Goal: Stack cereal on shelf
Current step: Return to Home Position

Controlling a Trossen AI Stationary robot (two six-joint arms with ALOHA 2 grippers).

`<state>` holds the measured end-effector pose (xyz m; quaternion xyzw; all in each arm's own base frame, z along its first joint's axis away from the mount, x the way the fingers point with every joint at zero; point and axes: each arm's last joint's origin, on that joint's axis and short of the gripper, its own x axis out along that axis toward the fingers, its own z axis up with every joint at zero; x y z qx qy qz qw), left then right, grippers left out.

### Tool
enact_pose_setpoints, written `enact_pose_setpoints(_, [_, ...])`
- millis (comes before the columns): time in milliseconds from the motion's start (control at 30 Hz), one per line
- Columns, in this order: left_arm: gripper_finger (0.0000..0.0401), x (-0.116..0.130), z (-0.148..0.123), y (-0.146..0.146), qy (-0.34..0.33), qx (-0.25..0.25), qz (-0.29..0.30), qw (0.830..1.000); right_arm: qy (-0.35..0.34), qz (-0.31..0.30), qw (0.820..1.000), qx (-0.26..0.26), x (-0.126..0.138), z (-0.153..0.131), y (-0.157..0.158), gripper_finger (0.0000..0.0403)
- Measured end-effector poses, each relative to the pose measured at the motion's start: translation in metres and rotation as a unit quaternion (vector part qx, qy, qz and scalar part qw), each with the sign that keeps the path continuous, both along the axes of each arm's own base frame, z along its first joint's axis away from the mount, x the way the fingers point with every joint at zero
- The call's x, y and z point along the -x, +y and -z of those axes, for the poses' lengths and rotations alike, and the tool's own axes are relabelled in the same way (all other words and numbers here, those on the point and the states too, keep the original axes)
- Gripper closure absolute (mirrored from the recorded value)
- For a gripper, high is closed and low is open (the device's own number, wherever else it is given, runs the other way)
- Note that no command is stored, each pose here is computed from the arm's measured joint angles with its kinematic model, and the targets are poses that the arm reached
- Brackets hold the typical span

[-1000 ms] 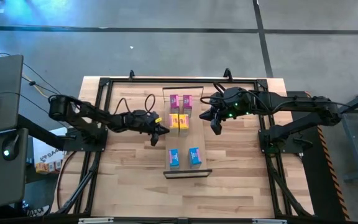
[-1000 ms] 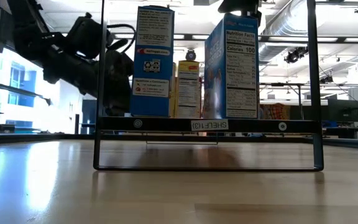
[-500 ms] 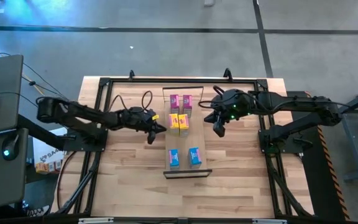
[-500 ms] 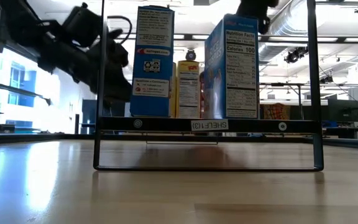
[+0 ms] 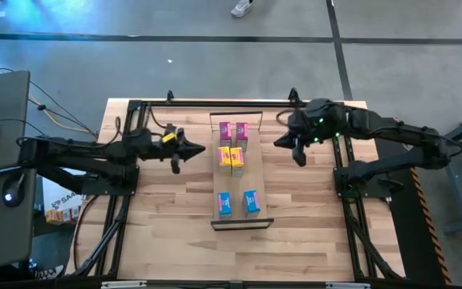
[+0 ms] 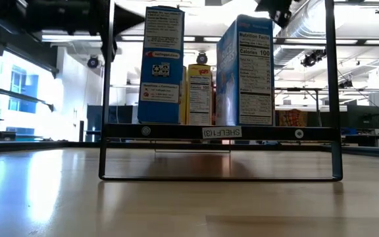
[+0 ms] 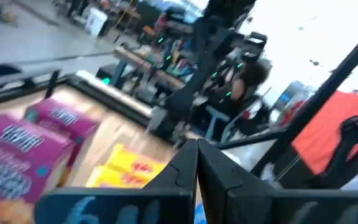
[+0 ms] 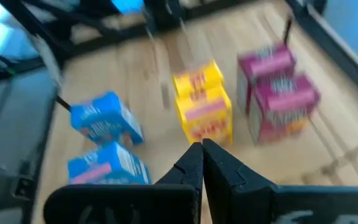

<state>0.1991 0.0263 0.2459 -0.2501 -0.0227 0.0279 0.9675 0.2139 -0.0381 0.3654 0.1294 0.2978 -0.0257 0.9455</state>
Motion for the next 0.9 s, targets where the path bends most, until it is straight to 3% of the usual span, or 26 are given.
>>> enact_pose_setpoints(167, [0.0401,0.012,-0.015,-0.009,-0.045,-0.002,-0.001,0.999,-0.062,-0.037,0.997,0.002,0.003,-0.011,-0.009,0.0403])
enact_pose_setpoints(400, [0.0401,0.025,-0.026,-0.019,-0.082,-0.017,0.014,0.996,-0.069,-0.067,0.995,-0.006,0.002,-0.011,-0.010,0.0403])
enact_pose_setpoints(533, [0.0401,0.037,-0.011,-0.019,-0.073,-0.019,0.010,0.997,-0.075,-0.060,0.995,-0.016,0.002,-0.013,-0.010,0.0403])
enact_pose_setpoints(900, [0.0401,0.073,0.025,-0.019,-0.142,0.003,0.012,0.990,-0.135,-0.033,0.990,-0.027,-0.004,-0.024,-0.012,0.0403])
